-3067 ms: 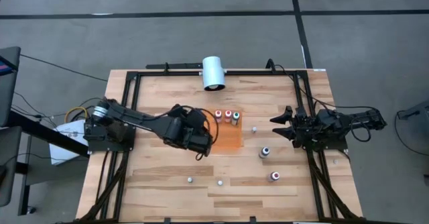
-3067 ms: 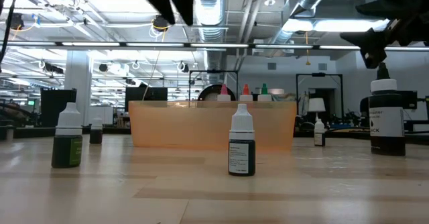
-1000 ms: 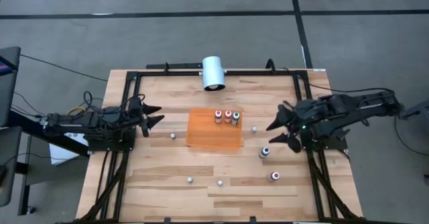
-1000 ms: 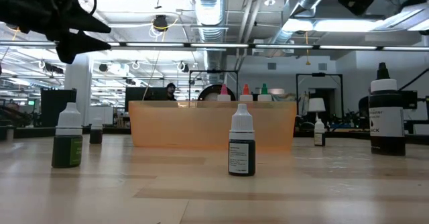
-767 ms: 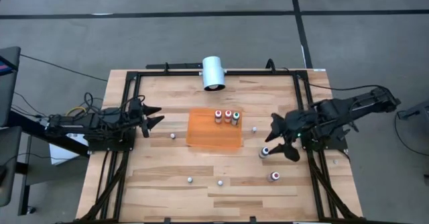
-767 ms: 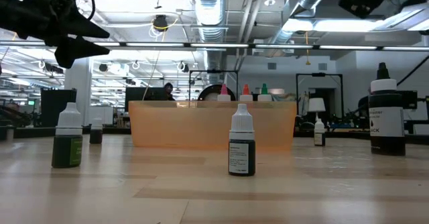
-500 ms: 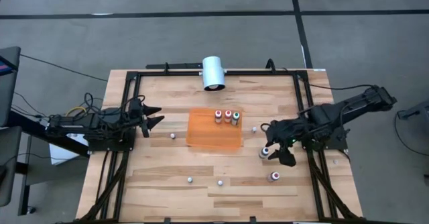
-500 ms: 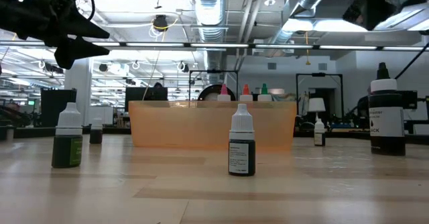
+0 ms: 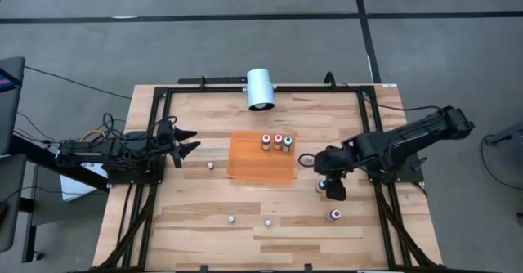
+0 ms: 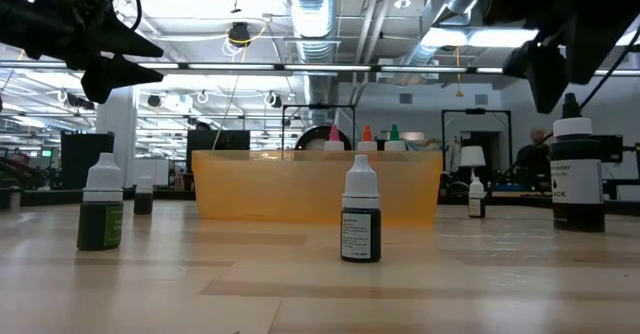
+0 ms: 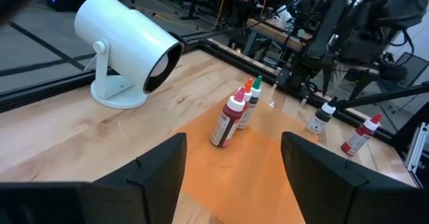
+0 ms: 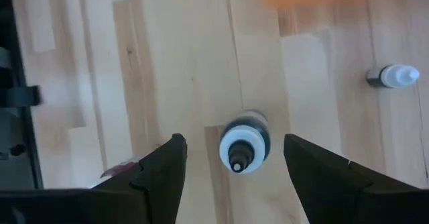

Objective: Pick & Place food coloring
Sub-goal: Put the large black food coloring bottle into the orange bin

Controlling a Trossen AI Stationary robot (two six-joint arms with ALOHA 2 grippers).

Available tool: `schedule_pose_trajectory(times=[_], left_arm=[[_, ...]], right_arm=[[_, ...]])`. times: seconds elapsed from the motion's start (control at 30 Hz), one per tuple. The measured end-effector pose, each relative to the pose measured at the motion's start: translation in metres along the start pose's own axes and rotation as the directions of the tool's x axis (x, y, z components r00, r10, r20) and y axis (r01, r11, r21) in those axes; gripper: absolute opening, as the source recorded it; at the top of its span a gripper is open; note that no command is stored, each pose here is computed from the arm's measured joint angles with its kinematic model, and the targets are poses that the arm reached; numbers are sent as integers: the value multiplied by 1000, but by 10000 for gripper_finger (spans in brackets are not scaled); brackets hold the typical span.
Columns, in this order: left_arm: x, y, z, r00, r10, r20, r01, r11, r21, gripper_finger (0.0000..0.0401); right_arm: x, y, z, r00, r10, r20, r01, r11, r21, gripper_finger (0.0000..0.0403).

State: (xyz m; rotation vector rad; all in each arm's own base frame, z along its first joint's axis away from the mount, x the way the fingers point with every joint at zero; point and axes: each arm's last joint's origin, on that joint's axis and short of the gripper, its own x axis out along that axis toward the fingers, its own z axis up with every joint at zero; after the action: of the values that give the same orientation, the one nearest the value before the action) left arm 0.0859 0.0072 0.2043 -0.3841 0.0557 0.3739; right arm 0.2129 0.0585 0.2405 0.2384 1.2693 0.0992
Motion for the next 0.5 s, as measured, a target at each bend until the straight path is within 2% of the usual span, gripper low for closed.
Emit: schedule_pose_trajectory(times=[0.5], left_arm=[[0,1,-1,1000,4,-13,-3,1000,4,235]], right_arm=[[28,-1,5,991,-44,-124,45,999,3,240]])
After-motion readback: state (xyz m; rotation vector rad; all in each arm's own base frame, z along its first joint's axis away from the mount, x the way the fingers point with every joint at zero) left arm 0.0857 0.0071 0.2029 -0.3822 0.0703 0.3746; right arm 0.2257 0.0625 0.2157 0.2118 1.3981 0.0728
